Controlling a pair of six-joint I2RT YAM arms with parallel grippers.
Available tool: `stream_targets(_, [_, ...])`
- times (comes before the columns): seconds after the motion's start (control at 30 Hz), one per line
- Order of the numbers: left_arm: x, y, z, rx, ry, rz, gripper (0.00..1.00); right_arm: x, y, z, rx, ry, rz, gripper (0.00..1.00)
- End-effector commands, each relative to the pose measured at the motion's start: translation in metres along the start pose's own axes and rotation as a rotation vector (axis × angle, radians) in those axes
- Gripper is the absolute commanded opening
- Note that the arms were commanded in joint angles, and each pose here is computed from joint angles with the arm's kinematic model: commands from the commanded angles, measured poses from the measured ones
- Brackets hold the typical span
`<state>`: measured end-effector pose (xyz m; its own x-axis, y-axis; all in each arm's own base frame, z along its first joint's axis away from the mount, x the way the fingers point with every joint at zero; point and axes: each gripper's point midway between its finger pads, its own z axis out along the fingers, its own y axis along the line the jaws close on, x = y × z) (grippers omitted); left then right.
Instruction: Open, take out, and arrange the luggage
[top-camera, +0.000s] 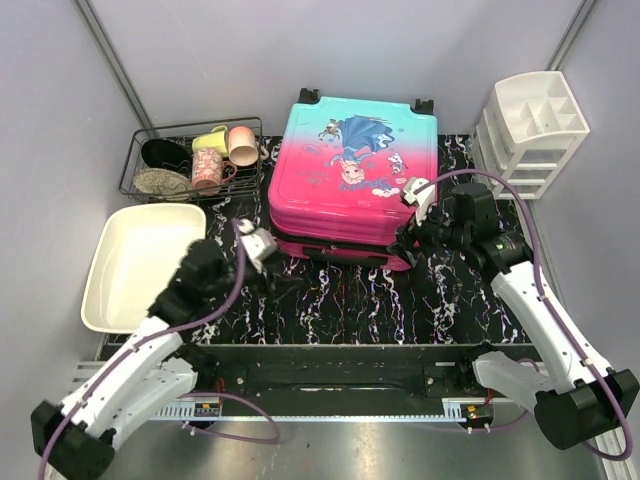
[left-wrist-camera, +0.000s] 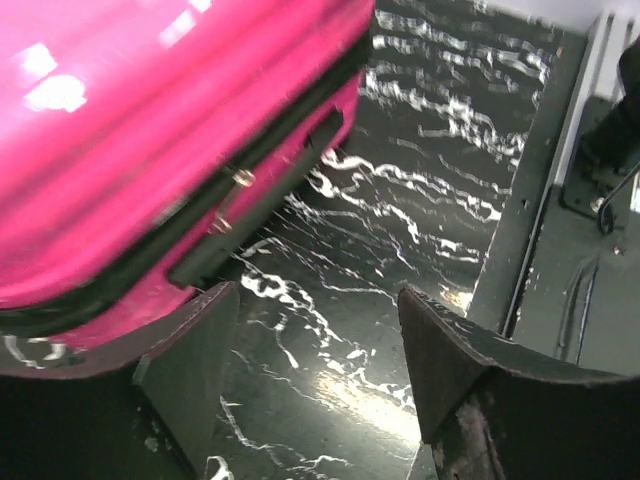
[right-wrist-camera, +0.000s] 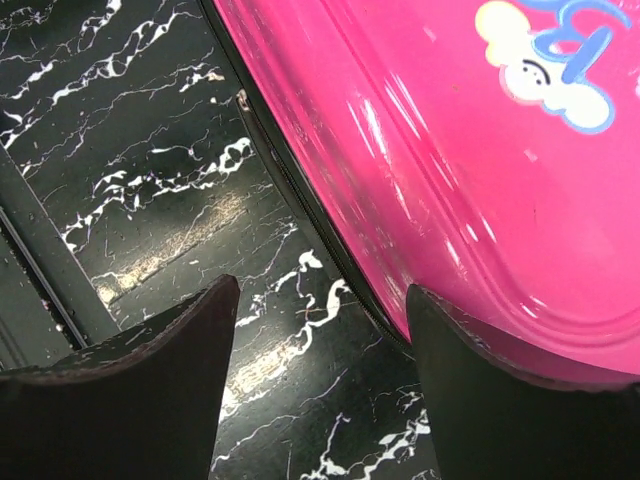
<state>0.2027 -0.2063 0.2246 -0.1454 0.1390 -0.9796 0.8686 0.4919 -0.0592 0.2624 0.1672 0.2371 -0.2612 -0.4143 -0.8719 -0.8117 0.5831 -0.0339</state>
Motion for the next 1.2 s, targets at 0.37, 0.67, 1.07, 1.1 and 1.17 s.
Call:
stream_targets(0.37, [0.026,0.012,0.110,-0.415,0.023,-0.080,0.50,0.006,-0.037,-0.020,0.280,0.033,0.116,0.81])
stream_targets(0.67, [0.032,0.049,0.137,-0.625,0.017,-0.076,0.45,0.012,-0.038,-0.022,0.306,0.047,0.133,0.83])
stream_targets(1.07, [0.046,0.068,0.160,-0.713,-0.011,-0.011,0.36,0.019,-0.036,-0.019,0.298,0.070,0.153,0.83])
stream_targets(1.1, [0.047,0.070,0.161,-0.716,-0.008,0.004,0.25,0.019,-0.037,-0.020,0.300,0.070,0.154,0.83])
stream_targets(1.17, [0.040,0.069,0.163,-0.697,-0.030,0.028,0.00,0.020,-0.036,-0.020,0.300,0.070,0.155,0.82])
